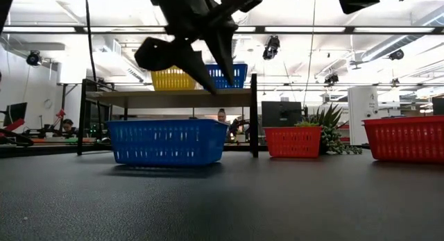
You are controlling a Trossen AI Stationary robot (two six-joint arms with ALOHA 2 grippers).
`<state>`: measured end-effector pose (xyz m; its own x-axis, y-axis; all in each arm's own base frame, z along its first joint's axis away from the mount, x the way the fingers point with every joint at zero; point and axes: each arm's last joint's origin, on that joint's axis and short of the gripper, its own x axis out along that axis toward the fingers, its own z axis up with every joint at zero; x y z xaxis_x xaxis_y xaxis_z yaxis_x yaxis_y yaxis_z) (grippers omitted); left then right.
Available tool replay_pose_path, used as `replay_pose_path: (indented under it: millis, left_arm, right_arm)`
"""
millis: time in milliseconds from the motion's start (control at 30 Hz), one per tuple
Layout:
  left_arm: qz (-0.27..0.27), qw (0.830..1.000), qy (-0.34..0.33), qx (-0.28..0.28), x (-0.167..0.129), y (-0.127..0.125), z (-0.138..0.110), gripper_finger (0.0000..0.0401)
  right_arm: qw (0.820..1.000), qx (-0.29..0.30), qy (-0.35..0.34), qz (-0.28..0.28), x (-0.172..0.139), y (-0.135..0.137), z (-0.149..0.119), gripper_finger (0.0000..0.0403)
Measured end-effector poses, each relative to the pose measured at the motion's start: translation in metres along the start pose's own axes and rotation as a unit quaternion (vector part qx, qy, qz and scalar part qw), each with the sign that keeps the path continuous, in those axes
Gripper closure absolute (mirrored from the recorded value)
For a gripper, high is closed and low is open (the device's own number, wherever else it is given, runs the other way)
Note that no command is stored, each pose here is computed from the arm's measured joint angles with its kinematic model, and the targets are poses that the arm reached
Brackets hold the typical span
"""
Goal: Stack baskets on shelf by color
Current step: Stack the top blue bin on top of the blue bins on the shelf
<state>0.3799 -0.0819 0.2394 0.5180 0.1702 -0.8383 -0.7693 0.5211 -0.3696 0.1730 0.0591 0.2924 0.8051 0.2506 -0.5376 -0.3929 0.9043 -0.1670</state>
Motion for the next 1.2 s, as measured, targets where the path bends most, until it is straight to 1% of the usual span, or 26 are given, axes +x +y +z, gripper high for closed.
replay_pose_path:
  millis: [300, 567, 633, 733, 833, 900, 1000, 1100, 1200]
  left_arm:
    - [0.044, 0.999, 0.009, 0.020, 0.036, 0.004, -0.004, 0.0283]
    - [0.069, 0.997, 0.018, 0.035, 0.054, 0.010, -0.010, 0.0285]
    - [0.069, 0.997, 0.019, 0.037, 0.055, 0.010, -0.010, 0.0297]
    - [0.070, 0.996, 0.021, 0.043, 0.055, 0.010, -0.014, 0.0330]
    - [0.067, 0.995, 0.024, 0.063, 0.053, 0.008, -0.018, 0.0377]
    - [0.065, 0.995, 0.025, 0.074, 0.052, 0.007, -0.020, 0.0393]
    - [0.065, 0.993, 0.030, 0.095, 0.049, 0.006, -0.022, 0.0394]
    - [0.046, 0.987, 0.044, 0.150, 0.041, 0.000, -0.026, 0.0399]
    - [0.026, 0.976, 0.055, 0.207, 0.023, -0.005, -0.029, 0.0400]
  right_arm:
    - [1.000, -0.001, -0.001, 0.000, 0.000, 0.000, 0.000, 0.0232]
    - [1.000, -0.001, -0.002, 0.000, 0.000, 0.000, 0.000, 0.0232]
    - [1.000, -0.001, -0.002, 0.000, 0.000, 0.000, 0.000, 0.0232]
    - [1.000, -0.002, -0.003, 0.000, 0.000, 0.000, 0.001, 0.0232]
    - [1.000, -0.009, -0.008, -0.002, 0.000, 0.000, 0.002, 0.0232]
    - [1.000, -0.010, -0.009, -0.002, 0.000, 0.000, 0.002, 0.0232]
    - [1.000, -0.006, -0.009, -0.002, 0.000, 0.000, 0.002, 0.0232]
    - [1.000, -0.004, -0.008, -0.002, 0.000, 0.000, 0.002, 0.0232]
    - [1.000, -0.009, -0.010, -0.002, 0.000, 0.000, 0.002, 0.0232]
